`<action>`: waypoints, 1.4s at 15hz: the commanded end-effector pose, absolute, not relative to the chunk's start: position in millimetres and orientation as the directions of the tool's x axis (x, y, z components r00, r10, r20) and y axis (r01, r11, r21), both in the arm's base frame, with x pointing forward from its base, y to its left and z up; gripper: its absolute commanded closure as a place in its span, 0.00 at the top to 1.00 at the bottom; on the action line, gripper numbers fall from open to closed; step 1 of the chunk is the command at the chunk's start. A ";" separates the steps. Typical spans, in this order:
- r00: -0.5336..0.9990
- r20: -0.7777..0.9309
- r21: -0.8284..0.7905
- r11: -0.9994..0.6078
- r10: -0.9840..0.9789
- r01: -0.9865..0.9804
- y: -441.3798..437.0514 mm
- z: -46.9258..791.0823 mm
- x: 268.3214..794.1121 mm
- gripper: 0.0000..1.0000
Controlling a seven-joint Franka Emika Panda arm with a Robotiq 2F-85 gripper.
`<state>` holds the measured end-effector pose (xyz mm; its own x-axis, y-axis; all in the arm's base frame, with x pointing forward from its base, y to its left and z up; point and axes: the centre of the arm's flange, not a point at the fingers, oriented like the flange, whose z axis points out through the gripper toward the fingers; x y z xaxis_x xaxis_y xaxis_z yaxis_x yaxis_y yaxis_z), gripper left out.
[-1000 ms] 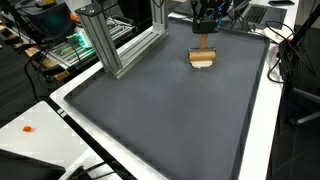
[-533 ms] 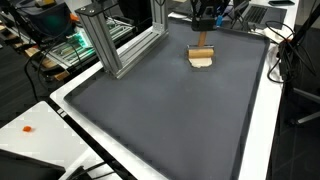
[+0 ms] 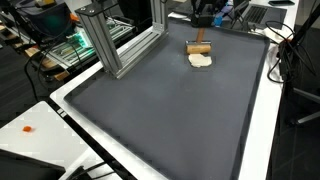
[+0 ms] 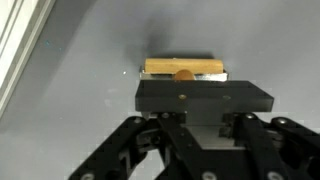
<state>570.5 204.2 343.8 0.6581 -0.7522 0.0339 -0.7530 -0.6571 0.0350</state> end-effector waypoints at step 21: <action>0.534 0.211 0.056 -0.535 -0.819 -0.843 180.1 299.8 579.4 0.22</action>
